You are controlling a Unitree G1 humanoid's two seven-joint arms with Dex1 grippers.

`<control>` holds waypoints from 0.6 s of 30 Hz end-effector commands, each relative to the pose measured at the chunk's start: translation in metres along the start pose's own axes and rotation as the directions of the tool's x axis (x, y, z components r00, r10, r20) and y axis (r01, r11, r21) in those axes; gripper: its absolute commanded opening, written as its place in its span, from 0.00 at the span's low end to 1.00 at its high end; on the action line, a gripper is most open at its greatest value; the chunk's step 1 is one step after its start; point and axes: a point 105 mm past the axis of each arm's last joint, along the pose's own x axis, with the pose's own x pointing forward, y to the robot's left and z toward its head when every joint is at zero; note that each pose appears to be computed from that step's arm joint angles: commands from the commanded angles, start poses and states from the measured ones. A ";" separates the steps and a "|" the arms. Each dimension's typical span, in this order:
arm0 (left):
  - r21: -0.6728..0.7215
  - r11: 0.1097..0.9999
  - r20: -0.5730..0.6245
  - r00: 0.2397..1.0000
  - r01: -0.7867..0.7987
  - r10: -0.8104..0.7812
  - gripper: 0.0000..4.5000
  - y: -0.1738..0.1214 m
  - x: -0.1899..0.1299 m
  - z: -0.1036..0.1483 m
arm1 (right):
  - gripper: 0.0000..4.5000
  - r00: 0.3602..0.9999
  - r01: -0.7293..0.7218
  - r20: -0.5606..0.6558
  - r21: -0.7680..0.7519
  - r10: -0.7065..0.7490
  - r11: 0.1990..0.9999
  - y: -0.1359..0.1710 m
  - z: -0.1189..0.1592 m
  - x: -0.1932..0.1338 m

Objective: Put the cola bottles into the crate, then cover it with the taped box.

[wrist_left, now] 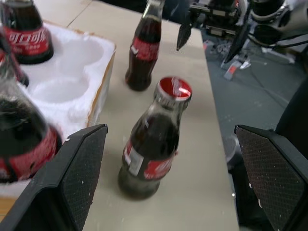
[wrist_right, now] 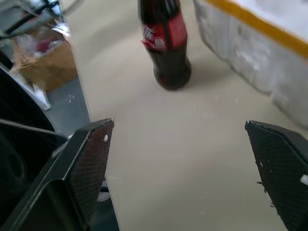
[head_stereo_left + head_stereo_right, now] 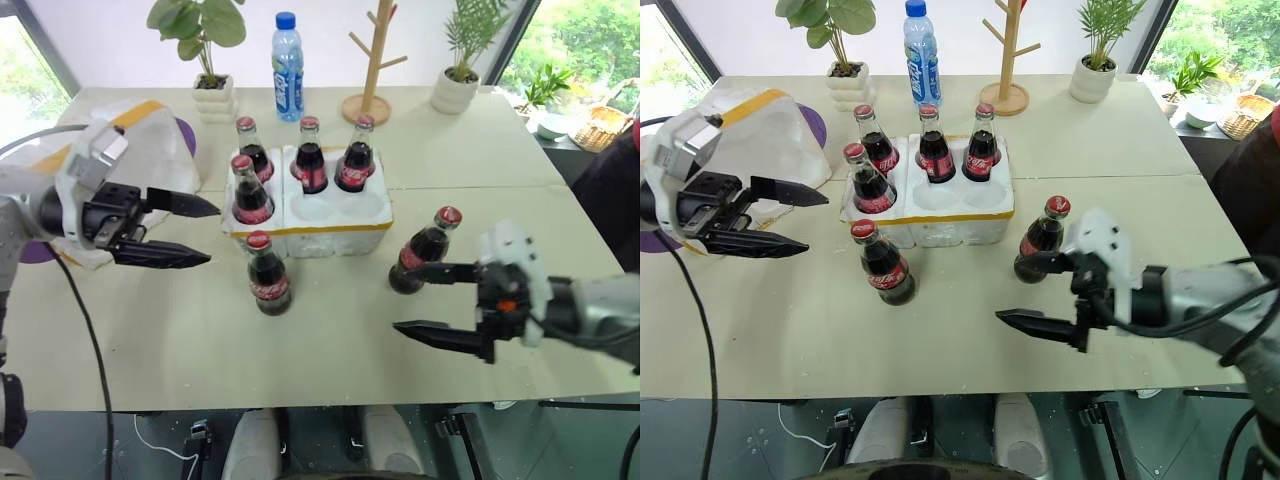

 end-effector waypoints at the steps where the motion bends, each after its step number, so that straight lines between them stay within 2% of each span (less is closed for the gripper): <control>1: 0.030 1.000 -0.035 0.999 0.004 -0.003 0.98 -0.007 -0.005 0.001 | 1.00 0.996 0.061 0.071 -0.048 -0.057 0.997 0.001 -0.001 0.020; 7: 0.026 1.000 -0.111 0.994 0.007 -0.004 0.98 -0.016 -0.010 -0.012 | 1.00 0.975 0.138 0.178 -0.026 -0.131 0.990 -0.011 -0.003 0.060; 11: 0.034 0.999 -0.126 0.992 -0.008 0.012 0.98 -0.017 -0.014 -0.014 | 1.00 0.975 0.092 0.205 -0.037 -0.083 0.995 -0.010 -0.003 0.089; 18: 0.045 0.999 -0.119 0.992 -0.026 0.032 0.98 -0.017 -0.015 -0.014 | 1.00 0.968 -0.027 0.246 -0.086 0.047 0.996 -0.002 0.009 0.121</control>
